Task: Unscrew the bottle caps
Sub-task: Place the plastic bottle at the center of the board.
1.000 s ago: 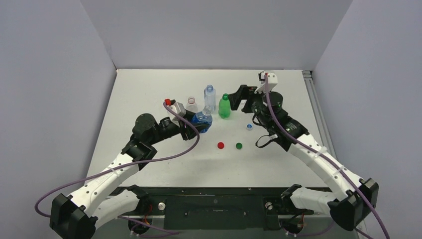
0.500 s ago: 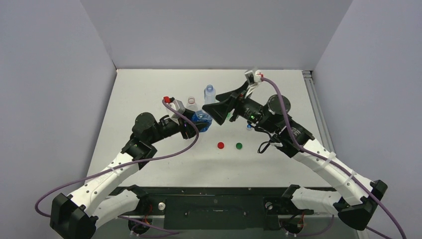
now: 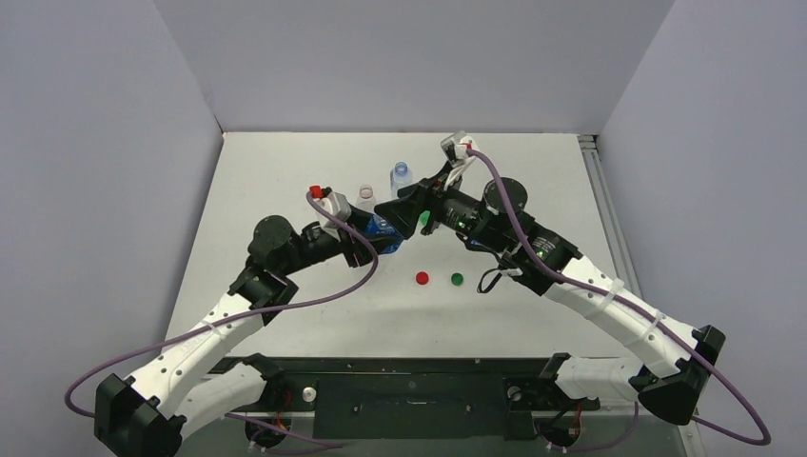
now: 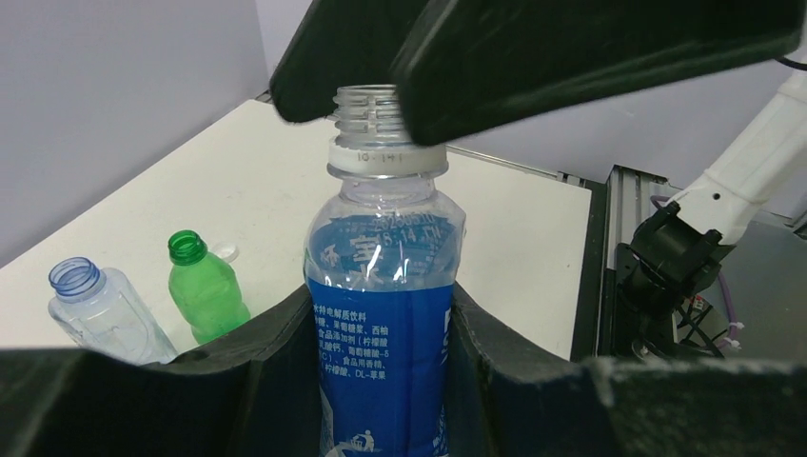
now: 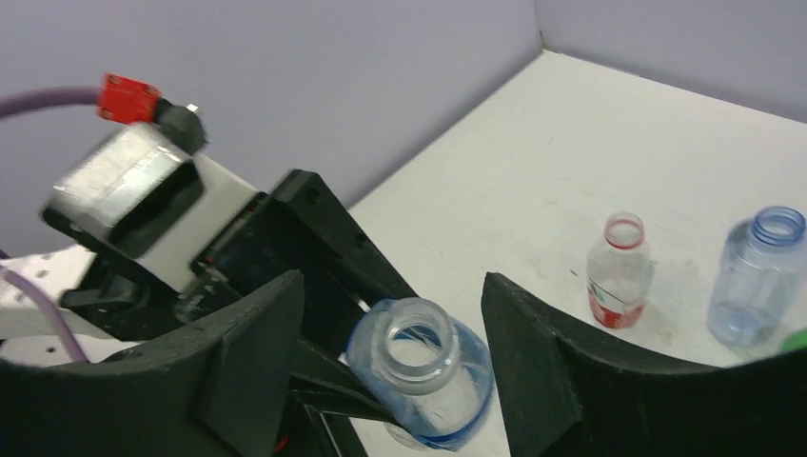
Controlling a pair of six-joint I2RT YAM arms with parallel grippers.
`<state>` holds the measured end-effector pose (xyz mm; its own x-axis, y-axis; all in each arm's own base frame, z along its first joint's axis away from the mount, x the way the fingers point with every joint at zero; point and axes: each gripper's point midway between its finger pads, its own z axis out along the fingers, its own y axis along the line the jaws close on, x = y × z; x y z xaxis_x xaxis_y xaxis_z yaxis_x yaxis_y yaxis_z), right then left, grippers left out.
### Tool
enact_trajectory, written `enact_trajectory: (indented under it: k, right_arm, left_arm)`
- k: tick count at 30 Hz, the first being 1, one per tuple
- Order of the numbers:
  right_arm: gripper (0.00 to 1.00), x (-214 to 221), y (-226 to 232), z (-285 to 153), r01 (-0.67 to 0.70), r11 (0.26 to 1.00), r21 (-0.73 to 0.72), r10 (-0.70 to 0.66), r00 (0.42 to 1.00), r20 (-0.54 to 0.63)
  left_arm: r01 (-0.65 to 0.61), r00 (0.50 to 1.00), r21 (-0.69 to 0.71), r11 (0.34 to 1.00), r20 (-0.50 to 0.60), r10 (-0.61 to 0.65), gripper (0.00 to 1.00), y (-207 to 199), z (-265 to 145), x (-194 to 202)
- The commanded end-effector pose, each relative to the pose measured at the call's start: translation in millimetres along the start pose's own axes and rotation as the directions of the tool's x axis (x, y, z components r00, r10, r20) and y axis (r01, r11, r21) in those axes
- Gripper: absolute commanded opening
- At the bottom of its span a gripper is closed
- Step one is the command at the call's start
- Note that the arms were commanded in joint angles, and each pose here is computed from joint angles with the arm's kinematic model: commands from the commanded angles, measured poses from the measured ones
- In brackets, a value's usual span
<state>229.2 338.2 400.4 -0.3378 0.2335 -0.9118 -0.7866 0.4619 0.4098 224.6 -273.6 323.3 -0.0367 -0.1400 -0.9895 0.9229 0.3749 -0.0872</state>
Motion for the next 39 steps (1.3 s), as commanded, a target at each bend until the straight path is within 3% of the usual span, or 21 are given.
enact_trajectory:
  k: [1, 6, 8, 10, 11, 13, 14, 16, 26, 34, 39]
  right_arm:
    - [0.68, 4.7, -24.0, -0.8, 0.068, 0.989, 0.134, -0.065, 0.998, -0.024]
    - [0.67, 4.4, -29.8, -2.4, 0.088, 0.982, 0.169, -0.085, 0.996, -0.028]
    - [0.56, 5.6, -24.2, 0.7, 0.076, 0.987, 0.141, -0.073, 0.997, -0.029]
    - [0.38, 7.3, -20.0, 3.4, 0.062, 0.991, 0.115, -0.059, 0.998, -0.024]
    - [0.24, 7.4, -17.4, 3.6, 0.054, 0.993, 0.102, -0.052, 0.998, -0.022]
    - [0.10, 8.6, -16.1, 4.2, 0.054, 0.994, 0.092, -0.052, 0.998, -0.019]
    - [0.08, 9.8, -17.9, 4.0, 0.064, 0.993, 0.098, -0.062, 0.998, -0.025]
    - [0.06, 11.6, -24.6, 1.3, 0.110, 0.986, 0.123, -0.105, 0.994, -0.043]
    - [0.00, 39.3, -95.3, 4.6, 0.393, 0.859, 0.328, -0.334, 0.916, -0.224]
    - [0.00, 67.2, -128.7, 39.3, 0.419, 0.818, 0.393, -0.359, 0.907, -0.219]
    - [0.00, 86.2, -142.0, 56.0, 0.404, 0.815, 0.415, -0.355, 0.915, -0.193]
  left_arm:
    - [-0.098, 0.988, 0.072, 0.993, 0.123, 0.089, 0.04, -21.2, -1.6, -48.4]
    - [-0.098, 0.988, 0.072, 0.993, 0.125, 0.088, 0.04, -21.9, -1.5, -49.3]
    - [-0.097, 0.988, 0.072, 0.993, 0.125, 0.088, 0.04, -21.7, -1.2, -49.5]
    - [-0.097, 0.988, 0.070, 0.993, 0.124, 0.088, 0.06, -21.1, -0.8, -49.6]
    - [-0.096, 0.989, 0.063, 0.993, 0.120, 0.088, 0.09, -19.7, -0.4, -48.6]
    - [-0.086, 0.991, 0.041, 0.995, 0.108, 0.081, 0.52, -15.6, -0.4, -45.4]
    - [-0.084, 0.991, 0.031, 0.996, 0.105, 0.080, 0.88, -13.6, -0.6, -44.5]
    - [-0.074, 0.993, -0.007, 0.997, 0.094, 0.074, 0.99, -7.7, -1.9, -41.8]
    - [-0.096, 0.990, -0.250, 0.964, -0.122, 0.067, 0.97, 34.4, -40.8, -17.5]
    - [0.026, 0.990, -0.490, 0.871, -0.110, -0.092, 0.97, 98.4, -92.0, -33.5]
    - [-0.012, 0.989, -0.572, 0.820, -0.130, -0.076, 0.97, 114.4, -105.9, -27.4]
